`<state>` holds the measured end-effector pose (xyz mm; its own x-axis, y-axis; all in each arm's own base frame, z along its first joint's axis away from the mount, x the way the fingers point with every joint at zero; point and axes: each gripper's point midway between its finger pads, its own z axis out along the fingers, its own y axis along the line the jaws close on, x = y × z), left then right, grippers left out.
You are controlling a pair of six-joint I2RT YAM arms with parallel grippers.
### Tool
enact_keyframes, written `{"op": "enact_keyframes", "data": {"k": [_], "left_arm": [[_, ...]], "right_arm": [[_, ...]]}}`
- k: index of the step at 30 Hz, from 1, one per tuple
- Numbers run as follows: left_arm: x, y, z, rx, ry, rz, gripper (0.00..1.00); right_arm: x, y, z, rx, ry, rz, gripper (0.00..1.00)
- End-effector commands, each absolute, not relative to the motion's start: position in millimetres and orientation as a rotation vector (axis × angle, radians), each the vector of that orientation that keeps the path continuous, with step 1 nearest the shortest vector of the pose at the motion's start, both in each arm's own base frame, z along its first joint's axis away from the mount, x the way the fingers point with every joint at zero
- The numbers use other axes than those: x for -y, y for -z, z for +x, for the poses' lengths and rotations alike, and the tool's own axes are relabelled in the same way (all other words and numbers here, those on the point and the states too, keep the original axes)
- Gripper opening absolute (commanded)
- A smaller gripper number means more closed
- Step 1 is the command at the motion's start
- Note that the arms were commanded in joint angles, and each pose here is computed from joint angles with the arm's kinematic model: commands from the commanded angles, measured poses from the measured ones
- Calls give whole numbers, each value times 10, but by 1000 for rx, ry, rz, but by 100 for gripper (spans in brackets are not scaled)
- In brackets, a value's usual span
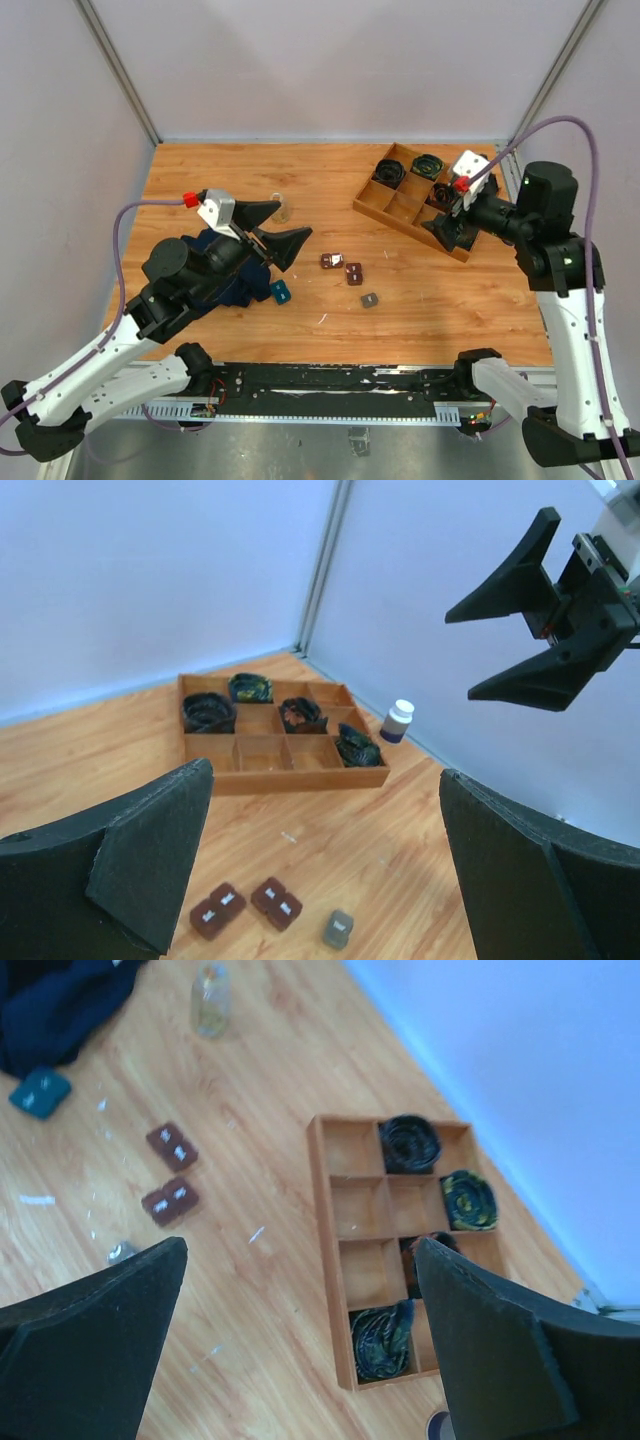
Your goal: Sort the pills into containers
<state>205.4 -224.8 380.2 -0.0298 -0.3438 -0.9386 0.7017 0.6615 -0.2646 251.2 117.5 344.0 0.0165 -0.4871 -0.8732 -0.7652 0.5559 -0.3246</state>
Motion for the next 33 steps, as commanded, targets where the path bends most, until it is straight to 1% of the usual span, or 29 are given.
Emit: {"op": "enact_keyframes", "data": {"k": [1,7,10,14,22,33], "left_arm": [[2312,-4065,2001,-1372,863,417,99],[2290,-4517,1935,-1313,878,433,99],[2308,-4646,1883,-1299,902,451,99],[2302,-4677,1853,-1296,915,454,99],[2256,-4618,1824,-1308,916,445,99],[2213,-4600,1832,-1322,883,451,99]], "right_arm": [[-1098,-3986,2434,-1619,-301,-868,98],[-1162,-4481,2189,-1549,-374,-802,98],[-1064,-4669,2221,-1565,-362,-651,98],[-927,-4806,2260,-1567,-305,-546,98],[-948,-4925,2177,-1551,-325,-548,98],[-939,-4899,2206,-1551,-297,-583,98]]}}
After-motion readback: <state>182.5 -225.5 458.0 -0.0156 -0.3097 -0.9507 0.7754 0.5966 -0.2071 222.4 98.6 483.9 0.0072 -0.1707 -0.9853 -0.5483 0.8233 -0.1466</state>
